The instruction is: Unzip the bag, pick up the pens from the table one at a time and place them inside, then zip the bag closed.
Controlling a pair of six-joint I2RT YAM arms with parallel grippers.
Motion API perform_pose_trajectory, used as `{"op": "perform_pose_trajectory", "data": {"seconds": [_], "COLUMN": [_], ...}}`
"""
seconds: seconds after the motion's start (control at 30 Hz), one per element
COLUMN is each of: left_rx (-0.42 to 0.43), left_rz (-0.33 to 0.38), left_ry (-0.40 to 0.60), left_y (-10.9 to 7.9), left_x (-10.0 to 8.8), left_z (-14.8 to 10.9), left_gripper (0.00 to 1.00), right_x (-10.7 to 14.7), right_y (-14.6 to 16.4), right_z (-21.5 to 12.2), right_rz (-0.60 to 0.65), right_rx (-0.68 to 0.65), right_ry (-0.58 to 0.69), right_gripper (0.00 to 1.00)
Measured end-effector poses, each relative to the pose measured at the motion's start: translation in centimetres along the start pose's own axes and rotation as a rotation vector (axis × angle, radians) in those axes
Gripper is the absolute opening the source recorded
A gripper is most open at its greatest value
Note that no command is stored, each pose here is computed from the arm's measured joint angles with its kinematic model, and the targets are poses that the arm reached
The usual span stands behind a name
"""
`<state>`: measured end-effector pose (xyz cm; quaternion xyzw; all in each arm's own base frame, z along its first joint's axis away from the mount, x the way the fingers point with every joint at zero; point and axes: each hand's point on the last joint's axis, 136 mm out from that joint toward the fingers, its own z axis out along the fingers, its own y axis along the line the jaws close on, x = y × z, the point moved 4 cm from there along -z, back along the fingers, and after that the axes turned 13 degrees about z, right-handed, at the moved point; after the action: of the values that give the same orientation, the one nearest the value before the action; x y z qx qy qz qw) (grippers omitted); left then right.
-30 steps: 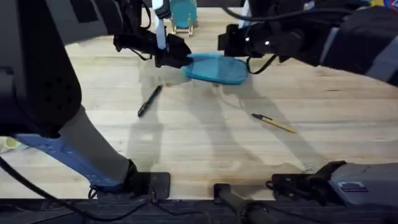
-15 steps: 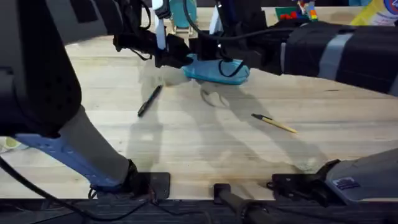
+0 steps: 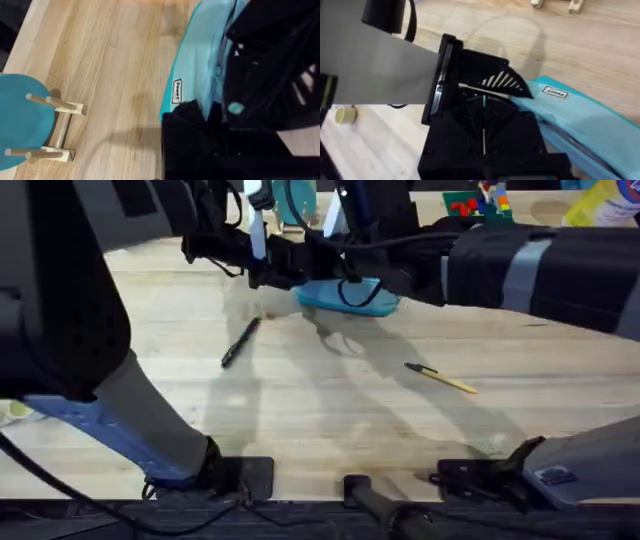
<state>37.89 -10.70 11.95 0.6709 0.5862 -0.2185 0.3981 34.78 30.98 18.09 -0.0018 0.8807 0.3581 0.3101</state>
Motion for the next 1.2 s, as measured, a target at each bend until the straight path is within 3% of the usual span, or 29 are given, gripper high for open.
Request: {"op": "perform_pose_trajectory", "data": {"seconds": [0.67,0.7,0.9,0.93,1.2], "left_rx": [0.002,0.002,-0.001,-0.002,-0.002], "left_rz": [-0.005,-0.004,0.0,0.001,0.003], "left_ry": [-0.002,-0.003,-0.009,-0.007,-0.006], "left_y": [-0.1,-0.1,0.0,0.0,0.0], "left_x": [0.0,0.0,0.0,0.0,0.0], "left_z": [-0.1,0.0,-0.1,-0.1,-0.1], "left_gripper": [0.042,0.042,0.042,0.042,0.042], "right_x": [0.8,0.9,1.6,2.0,1.9], "right_y": [1.3,1.2,-0.1,0.1,1.9], "right_z": [-0.4,-0.5,-2.3,-2.8,-6.6], "right_rz": [0.031,0.035,0.0,-0.028,-0.2], "right_rx": [-0.136,-0.138,-0.079,-0.077,-0.088], "right_ry": [0.111,0.123,0.192,0.207,0.188], "right_gripper": [0.031,0.059,0.914,0.975,0.997]}}
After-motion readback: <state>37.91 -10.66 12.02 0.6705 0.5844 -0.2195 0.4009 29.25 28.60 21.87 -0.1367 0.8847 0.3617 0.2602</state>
